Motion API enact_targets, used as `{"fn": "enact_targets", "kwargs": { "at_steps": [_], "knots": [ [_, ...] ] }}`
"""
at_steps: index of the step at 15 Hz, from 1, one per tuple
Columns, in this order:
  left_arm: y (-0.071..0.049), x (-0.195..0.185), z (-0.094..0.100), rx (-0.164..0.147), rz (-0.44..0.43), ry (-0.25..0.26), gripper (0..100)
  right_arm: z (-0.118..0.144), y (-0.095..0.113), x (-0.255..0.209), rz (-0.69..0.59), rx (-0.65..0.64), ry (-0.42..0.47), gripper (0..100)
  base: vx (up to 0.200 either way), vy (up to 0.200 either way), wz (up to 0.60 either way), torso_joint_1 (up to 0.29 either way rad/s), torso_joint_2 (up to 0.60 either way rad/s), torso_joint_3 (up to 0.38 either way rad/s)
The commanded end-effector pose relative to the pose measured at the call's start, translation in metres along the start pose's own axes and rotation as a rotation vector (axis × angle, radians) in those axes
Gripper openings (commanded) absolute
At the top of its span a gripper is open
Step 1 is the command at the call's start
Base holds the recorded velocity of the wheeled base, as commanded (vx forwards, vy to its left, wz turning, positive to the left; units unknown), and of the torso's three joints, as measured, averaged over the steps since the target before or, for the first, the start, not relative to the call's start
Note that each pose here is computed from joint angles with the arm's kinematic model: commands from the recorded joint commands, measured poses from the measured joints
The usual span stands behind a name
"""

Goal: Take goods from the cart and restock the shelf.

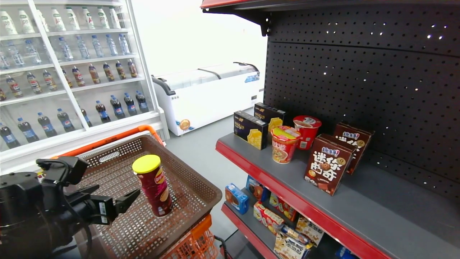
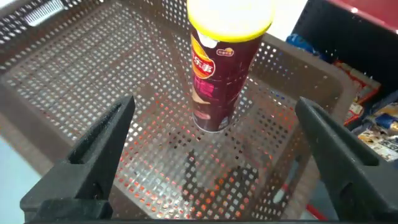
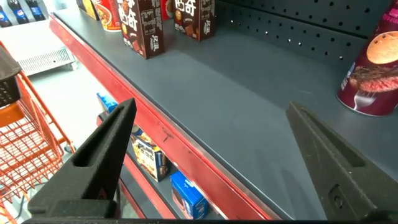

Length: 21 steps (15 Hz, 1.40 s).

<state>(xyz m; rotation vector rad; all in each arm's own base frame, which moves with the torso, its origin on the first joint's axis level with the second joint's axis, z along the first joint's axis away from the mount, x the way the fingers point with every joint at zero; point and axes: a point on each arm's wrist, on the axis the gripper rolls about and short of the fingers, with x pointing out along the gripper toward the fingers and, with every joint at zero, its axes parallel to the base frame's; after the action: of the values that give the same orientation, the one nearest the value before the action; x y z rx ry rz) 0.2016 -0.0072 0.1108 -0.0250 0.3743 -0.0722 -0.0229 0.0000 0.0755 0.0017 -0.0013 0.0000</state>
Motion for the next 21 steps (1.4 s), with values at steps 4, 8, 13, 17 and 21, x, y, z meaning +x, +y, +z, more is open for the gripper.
{"fn": "enact_targets", "kwargs": {
  "at_steps": [4, 8, 13, 17, 21],
  "knots": [
    [0.008, 0.073, -0.043, -0.016, 0.001, 0.143, 100, 0.0, 0.0, 0.0, 0.0, 0.0, 0.001, 100, 0.0, 0.0, 0.0, 0.0, 0.0, 0.0],
    [0.011, 0.111, -0.047, -0.011, 0.003, 0.109, 100, 0.0, 0.0, 0.0, 0.0, 0.0, 0.001, 100, 0.0, 0.0, 0.0, 0.0, 0.0, 0.0],
    [0.003, 0.129, -0.051, 0.032, -0.029, 0.047, 100, 0.0, 0.0, 0.0, 0.0, 0.0, 0.001, 100, 0.0, 0.0, 0.0, 0.0, 0.0, 0.0],
    [0.0, 0.141, -0.044, 0.054, -0.041, -0.008, 100, 0.0, 0.0, 0.0, 0.0, 0.0, 0.001, 100, 0.0, 0.0, 0.0, 0.0, 0.0, 0.0],
    [-0.001, 0.144, -0.046, 0.057, -0.042, 0.0, 0, 0.0, 0.0, 0.0, 0.0, 0.0, 0.001, 100, 0.0, 0.0, 0.0, 0.0, 0.0, 0.0]
  ]
}}
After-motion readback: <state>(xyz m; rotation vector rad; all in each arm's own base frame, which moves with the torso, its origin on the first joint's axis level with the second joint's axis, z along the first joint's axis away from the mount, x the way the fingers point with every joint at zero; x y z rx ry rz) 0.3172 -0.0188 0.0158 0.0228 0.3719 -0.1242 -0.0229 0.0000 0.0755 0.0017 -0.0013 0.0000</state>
